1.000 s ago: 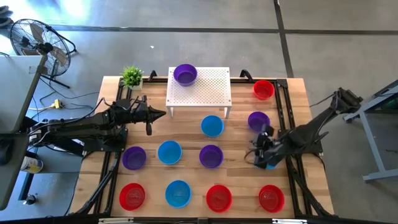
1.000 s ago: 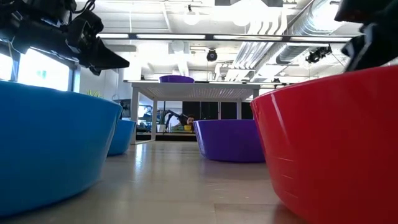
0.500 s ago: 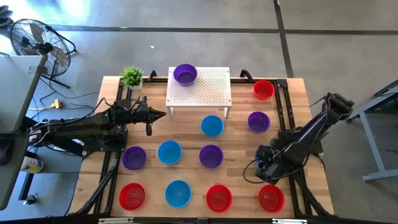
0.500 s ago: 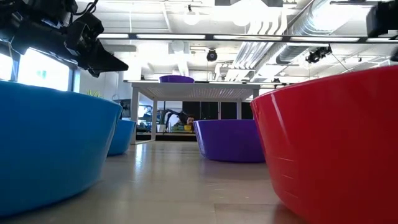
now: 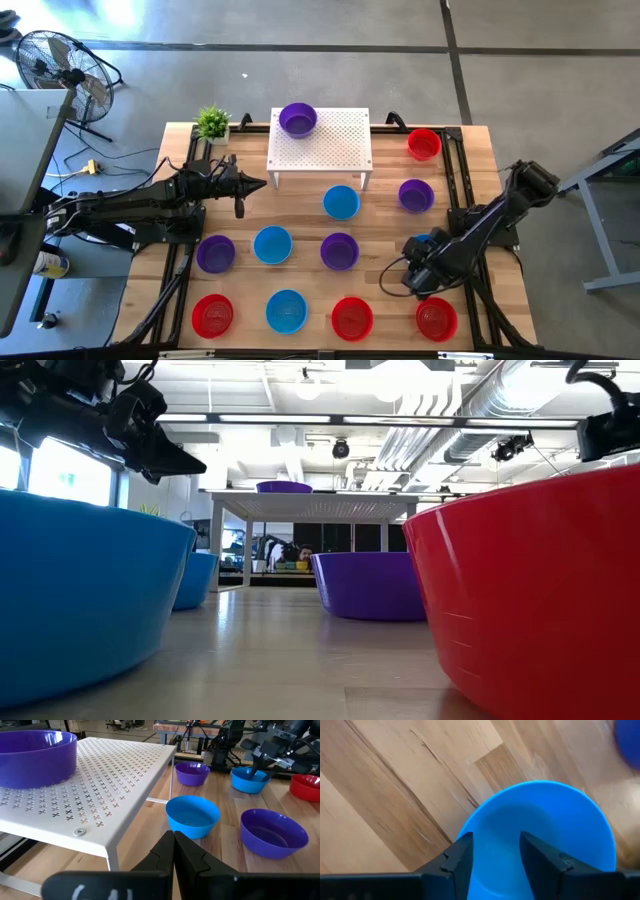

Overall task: Pick & Place Mini bowls
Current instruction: Put the blue bowl on the shelf

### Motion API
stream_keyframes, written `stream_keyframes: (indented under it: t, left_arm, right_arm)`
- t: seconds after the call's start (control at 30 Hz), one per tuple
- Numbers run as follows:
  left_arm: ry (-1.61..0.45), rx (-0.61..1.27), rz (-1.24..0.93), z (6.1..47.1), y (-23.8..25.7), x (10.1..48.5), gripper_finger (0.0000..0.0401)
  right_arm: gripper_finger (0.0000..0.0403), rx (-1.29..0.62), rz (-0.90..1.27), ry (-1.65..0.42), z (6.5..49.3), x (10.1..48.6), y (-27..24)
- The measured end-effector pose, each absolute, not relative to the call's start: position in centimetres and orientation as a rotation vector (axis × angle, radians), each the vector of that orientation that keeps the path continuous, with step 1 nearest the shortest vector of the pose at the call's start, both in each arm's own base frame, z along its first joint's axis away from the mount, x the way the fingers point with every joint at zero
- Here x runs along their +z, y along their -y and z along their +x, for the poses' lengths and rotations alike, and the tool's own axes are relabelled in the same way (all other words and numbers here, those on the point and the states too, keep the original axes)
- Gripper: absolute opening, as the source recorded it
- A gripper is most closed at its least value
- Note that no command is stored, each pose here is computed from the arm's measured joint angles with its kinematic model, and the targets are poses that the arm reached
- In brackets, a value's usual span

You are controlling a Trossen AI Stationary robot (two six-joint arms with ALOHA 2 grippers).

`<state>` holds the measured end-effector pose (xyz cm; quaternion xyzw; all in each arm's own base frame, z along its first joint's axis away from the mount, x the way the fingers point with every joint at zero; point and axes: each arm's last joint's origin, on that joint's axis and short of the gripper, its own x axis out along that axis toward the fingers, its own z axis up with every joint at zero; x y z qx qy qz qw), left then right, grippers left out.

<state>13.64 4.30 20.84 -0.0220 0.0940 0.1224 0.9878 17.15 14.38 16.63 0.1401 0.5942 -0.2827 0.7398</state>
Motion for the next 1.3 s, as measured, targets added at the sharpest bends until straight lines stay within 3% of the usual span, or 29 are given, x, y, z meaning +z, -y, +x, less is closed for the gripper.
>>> stream_keyframes:
  t: [0.27,0.6,0.87,1.07,1.3]
  left_arm:
    - [-0.188,0.246,-0.044,13.6,-4.3,20.8,0.0001]
    - [-0.189,0.251,-0.043,13.6,-4.3,20.8,0.0001]
    - [-0.189,0.252,-0.043,13.6,-4.3,20.8,0.0001]
    - [-0.191,0.253,-0.043,13.6,-4.3,20.8,0.0001]
    - [-0.191,0.253,-0.043,13.6,-4.3,20.8,0.0001]
  right_arm:
    - [0.0116,-0.628,0.273,-1.346,17.2,16.7,-13.7]
    - [0.0163,-0.777,0.145,-1.487,15.2,19.2,-10.2]
    - [0.0184,-0.525,0.025,-1.421,15.5,20.5,-8.3]
    - [0.0177,-0.328,0.08,-1.4,15.7,17.8,-6.8]
    - [0.017,-0.262,0.137,-1.44,15.4,15.3,-5.3]
